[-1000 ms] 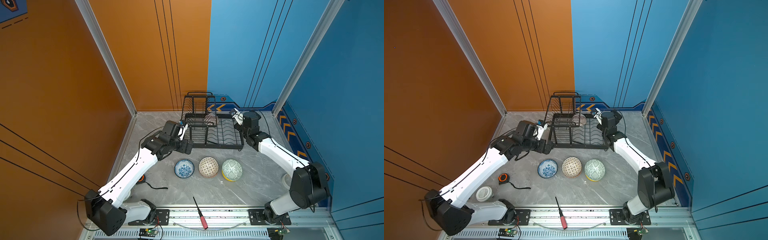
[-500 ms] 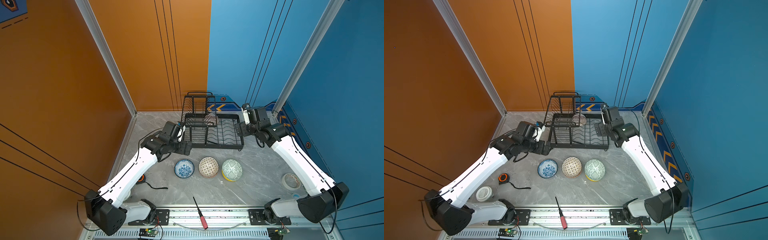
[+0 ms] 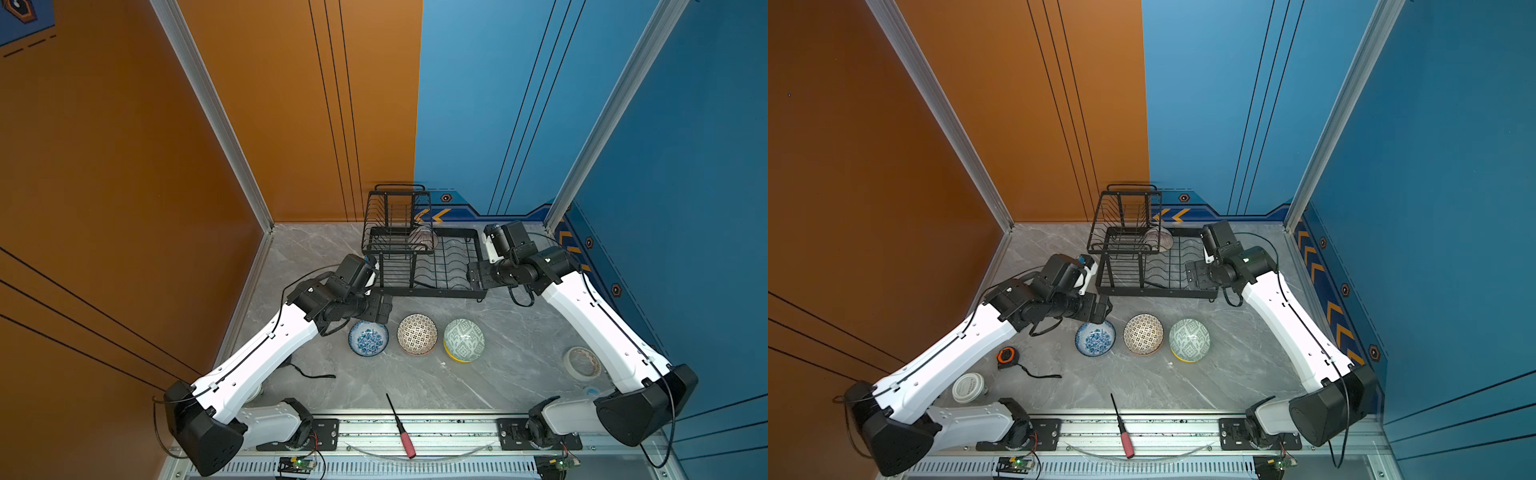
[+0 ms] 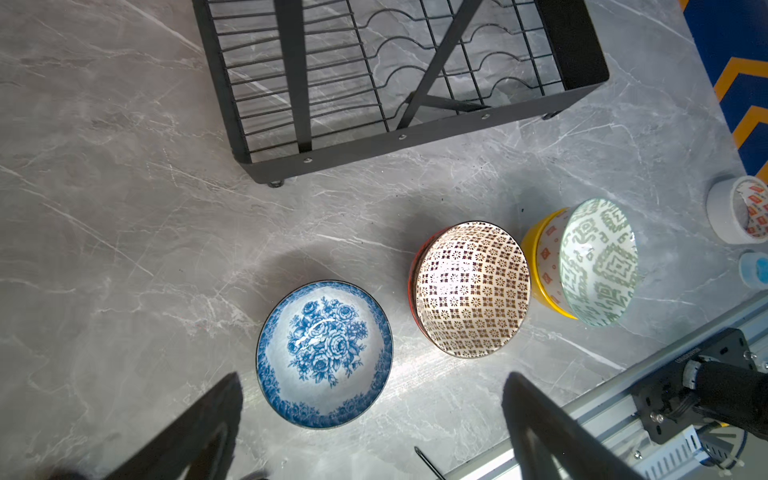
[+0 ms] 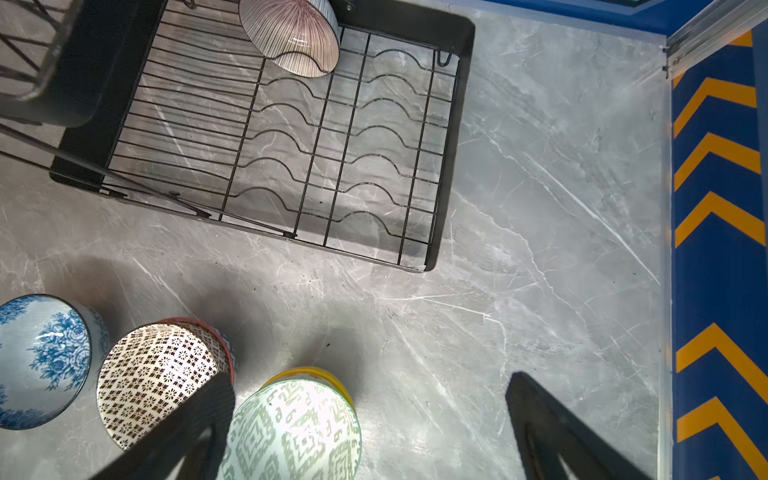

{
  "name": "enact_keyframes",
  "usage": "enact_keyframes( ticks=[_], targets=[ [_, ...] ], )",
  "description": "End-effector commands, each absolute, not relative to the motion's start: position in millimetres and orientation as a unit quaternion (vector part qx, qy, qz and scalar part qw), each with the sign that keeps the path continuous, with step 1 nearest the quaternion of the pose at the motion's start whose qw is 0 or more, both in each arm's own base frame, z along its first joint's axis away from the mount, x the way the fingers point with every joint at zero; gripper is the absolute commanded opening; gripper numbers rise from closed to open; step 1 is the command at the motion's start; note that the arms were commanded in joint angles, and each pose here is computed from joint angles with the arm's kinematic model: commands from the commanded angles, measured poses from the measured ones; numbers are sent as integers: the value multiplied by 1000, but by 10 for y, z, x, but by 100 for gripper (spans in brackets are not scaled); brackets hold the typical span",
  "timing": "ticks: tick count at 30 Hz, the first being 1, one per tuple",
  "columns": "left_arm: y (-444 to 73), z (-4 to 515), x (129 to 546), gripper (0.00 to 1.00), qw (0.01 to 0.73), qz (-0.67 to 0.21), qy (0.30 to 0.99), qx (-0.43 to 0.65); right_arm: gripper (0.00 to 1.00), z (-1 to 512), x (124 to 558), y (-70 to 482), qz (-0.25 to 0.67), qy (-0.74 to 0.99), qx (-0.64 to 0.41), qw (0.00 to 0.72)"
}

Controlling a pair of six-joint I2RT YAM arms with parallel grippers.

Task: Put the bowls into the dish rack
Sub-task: 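Move the left gripper down over the brown-patterned bowl's rim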

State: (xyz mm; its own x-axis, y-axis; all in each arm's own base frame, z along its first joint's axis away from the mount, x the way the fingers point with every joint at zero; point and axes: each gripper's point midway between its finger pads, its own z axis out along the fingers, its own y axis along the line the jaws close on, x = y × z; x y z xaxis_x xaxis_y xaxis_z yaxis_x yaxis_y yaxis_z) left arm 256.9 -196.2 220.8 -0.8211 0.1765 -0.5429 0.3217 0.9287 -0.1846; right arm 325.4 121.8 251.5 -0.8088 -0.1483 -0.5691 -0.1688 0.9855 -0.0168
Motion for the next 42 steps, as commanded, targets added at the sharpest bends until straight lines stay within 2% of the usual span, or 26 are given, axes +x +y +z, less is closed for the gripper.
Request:
enact_keyframes(
  ticks=[1,14,29,36,42],
  targets=[
    [-2006,2105,2557,98,259,-117,951,124,100,2523,3142,1215,32,951,-69,298],
    [-2283,1746,2493,98,231,-126,955,136,100,2622,3160,1398,83,945,-108,297],
    [-2431,1236,2533,70,192,-121,965,131,100,2647,3100,1293,56,947,-131,286],
    [-2515,1040,2514,66,177,-125,967,131,100,2630,3147,1293,48,948,-133,284],
    [-2624,945,2539,56,175,-133,967,127,100,2574,3143,1276,43,951,-130,278]
  ],
)
